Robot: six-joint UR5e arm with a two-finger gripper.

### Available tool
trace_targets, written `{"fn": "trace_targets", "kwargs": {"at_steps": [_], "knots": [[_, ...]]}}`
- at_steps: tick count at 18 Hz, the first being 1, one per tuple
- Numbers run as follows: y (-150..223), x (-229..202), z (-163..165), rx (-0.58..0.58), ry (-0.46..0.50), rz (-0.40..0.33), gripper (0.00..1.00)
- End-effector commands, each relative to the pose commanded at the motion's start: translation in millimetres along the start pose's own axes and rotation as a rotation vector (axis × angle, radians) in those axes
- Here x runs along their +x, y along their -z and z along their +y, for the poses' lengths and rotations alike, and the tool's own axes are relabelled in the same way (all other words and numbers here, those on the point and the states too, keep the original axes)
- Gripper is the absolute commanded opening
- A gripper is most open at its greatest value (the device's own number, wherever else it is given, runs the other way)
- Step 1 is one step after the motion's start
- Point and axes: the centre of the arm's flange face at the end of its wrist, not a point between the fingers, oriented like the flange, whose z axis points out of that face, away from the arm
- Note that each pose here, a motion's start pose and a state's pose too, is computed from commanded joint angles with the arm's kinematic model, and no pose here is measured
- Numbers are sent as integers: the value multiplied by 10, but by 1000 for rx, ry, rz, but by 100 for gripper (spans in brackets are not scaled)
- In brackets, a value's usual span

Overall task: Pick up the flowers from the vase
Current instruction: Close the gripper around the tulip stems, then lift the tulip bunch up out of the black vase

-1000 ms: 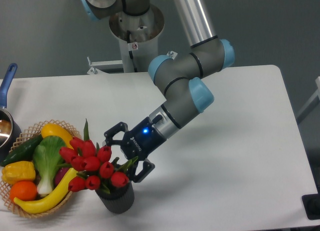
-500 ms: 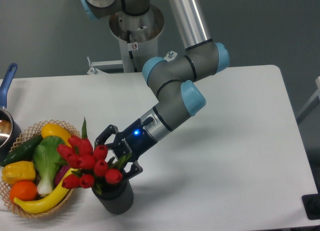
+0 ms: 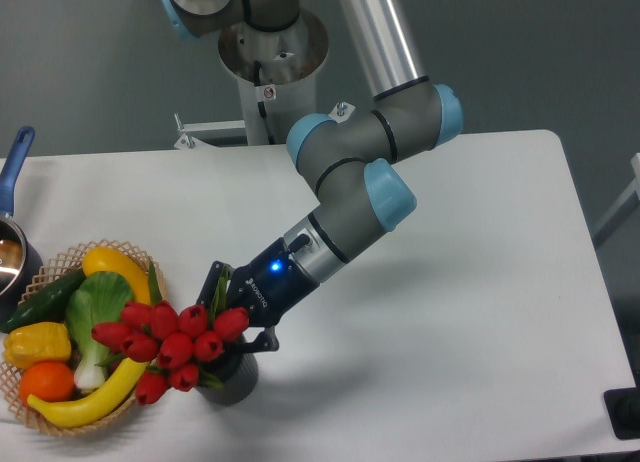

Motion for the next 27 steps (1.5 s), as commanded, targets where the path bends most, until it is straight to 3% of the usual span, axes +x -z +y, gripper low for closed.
{"fn": "trace_targets", "kwargs": {"at_steps": [17,27], "knots": [[251,39,-136,18,31,-33,0],[644,204,-626,110,116,-57,0]]}}
